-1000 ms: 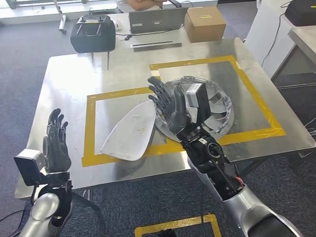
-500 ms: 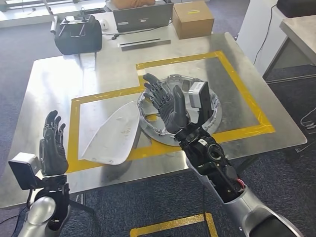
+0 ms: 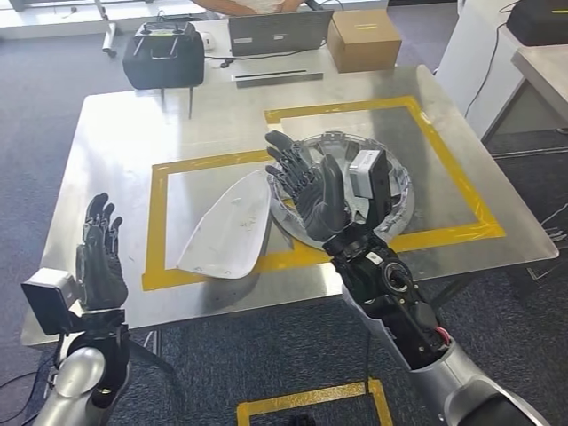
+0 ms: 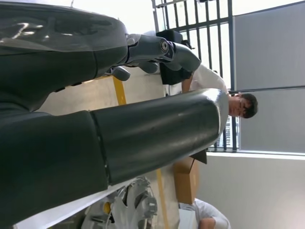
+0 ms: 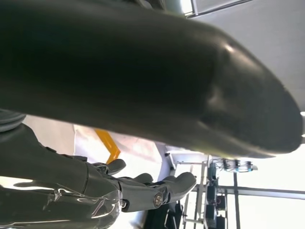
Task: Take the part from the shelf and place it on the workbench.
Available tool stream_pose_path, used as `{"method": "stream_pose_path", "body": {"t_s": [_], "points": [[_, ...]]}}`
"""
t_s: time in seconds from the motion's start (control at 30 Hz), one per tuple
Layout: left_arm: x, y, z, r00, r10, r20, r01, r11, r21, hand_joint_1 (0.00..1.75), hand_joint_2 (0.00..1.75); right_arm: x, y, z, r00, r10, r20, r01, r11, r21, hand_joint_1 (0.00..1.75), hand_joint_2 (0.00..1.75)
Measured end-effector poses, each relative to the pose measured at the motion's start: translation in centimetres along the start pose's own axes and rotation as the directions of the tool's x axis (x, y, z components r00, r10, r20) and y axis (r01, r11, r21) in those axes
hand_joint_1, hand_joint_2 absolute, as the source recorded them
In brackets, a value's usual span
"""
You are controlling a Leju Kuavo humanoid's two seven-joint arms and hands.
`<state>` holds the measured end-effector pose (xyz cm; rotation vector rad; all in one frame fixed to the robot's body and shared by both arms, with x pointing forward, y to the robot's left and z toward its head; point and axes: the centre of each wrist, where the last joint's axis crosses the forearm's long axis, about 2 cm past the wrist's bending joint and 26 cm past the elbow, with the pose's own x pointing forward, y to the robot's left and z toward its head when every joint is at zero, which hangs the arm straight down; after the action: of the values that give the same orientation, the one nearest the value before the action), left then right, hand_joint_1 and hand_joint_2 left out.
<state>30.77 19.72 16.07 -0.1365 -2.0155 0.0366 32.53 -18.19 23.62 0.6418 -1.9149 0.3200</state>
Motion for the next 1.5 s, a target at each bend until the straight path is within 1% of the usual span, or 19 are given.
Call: {"method": "stream_pose_path", "body": {"t_s": [0.53, 0.87, 1.5], "points": [[-0.14, 0.15, 0.41, 1.0, -0.009, -0.007, 0.009, 1.0, 0.011, 0.0, 0.0, 0.3, 0.04, -0.22, 1.0, -0.009, 0.018, 0.008, 1.0, 0.03, 0.0, 0.0], [0.27, 0.13, 0.03, 1.0, -0.008, 0.012, 0.008, 1.0, 0.007, 0.0, 0.0, 0.52, -0.04, -0.43, 1.0, -0.003, 0.022, 0.002, 0.999, 0.037, 0.0, 0.0], [0.35, 0.21, 0.11, 1.0, -0.005, 0.005, 0.005, 1.0, 0.002, 0.0, 0.0, 0.85, -0.04, -0.38, 1.0, 0.002, 0.02, -0.003, 0.999, 0.036, 0.0, 0.0]]}}
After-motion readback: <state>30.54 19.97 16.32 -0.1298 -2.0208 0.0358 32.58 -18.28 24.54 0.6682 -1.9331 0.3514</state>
